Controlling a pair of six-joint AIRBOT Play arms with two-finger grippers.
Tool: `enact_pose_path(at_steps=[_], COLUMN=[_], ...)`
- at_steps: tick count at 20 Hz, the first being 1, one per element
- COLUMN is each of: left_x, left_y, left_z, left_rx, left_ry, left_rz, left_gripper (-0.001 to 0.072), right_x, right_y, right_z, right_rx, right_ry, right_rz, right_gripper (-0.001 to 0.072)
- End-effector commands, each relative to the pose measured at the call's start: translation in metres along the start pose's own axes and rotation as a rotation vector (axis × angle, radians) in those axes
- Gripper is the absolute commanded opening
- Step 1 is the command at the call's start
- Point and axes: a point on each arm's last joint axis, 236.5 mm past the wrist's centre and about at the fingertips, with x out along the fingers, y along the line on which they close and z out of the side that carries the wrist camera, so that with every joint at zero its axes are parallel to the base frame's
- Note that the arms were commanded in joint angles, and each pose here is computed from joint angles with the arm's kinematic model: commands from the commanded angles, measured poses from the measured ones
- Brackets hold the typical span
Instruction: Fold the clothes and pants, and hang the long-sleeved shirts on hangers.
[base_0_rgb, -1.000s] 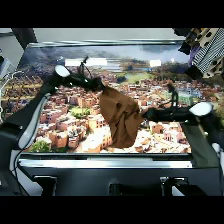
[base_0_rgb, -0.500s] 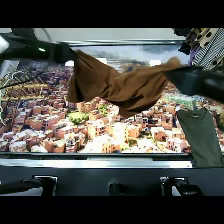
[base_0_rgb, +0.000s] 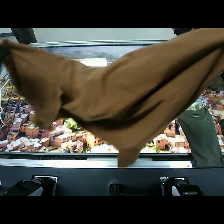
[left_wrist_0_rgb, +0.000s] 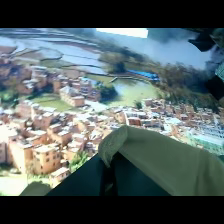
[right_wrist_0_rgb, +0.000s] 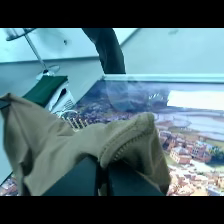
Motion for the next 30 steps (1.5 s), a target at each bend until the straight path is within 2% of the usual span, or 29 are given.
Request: enact_pose_path(at_steps=[1,6,9,12,15,22,23,24,26,27,30], left_x=[0.002,0.132,0.232,0.323,0.380,0.429,0.430,0.430,0.424,0.415,0.369], left_y=[0.033,0.088,0.128,0.171,0.209,0.231,0.228,0.227,0.228,0.230,0.242], left_z=[-0.018,-0.085,-0.132,-0.165,-0.176,-0.194,-0.196,-0.194,-0.182,-0.171,-0.141], left_rx=[-0.073,0.003,0.063,0.054,0.014,-0.150,-0.173,-0.193,-0.220,-0.216,-0.174], left_ry=[0.062,0.404,0.554,0.590,0.574,0.599,0.603,0.600,0.593,0.597,0.638], left_rz=[0.136,0.271,0.303,0.326,0.352,0.288,0.271,0.258,0.243,0.237,0.237], left_gripper=[0.0015,0.0016,0.0016,0.0016,0.0015,0.0019,0.0036,0.0126,0.0496,0.0552,0.0552], right_x=[0.024,0.121,0.185,0.245,0.294,0.342,0.343,0.342,0.333,0.323,0.263], right_y=[-0.037,-0.145,-0.216,-0.288,-0.331,-0.362,-0.361,-0.360,-0.363,-0.363,-0.376], right_z=[-0.020,-0.113,-0.173,-0.232,-0.281,-0.346,-0.348,-0.347,-0.336,-0.326,-0.290], right_rx=[0.137,0.355,0.426,0.508,0.630,0.698,0.695,0.693,0.691,0.683,0.532], right_ry=[0.129,0.573,0.735,0.771,0.740,0.717,0.723,0.722,0.722,0.729,0.794], right_rz=[-0.088,-0.190,-0.209,-0.255,-0.259,-0.283,-0.284,-0.283,-0.284,-0.274,-0.238], right_gripper=[0.0029,0.0030,0.0030,0.0030,0.0030,0.0031,0.0059,0.0116,0.0268,0.0342,0.0348])
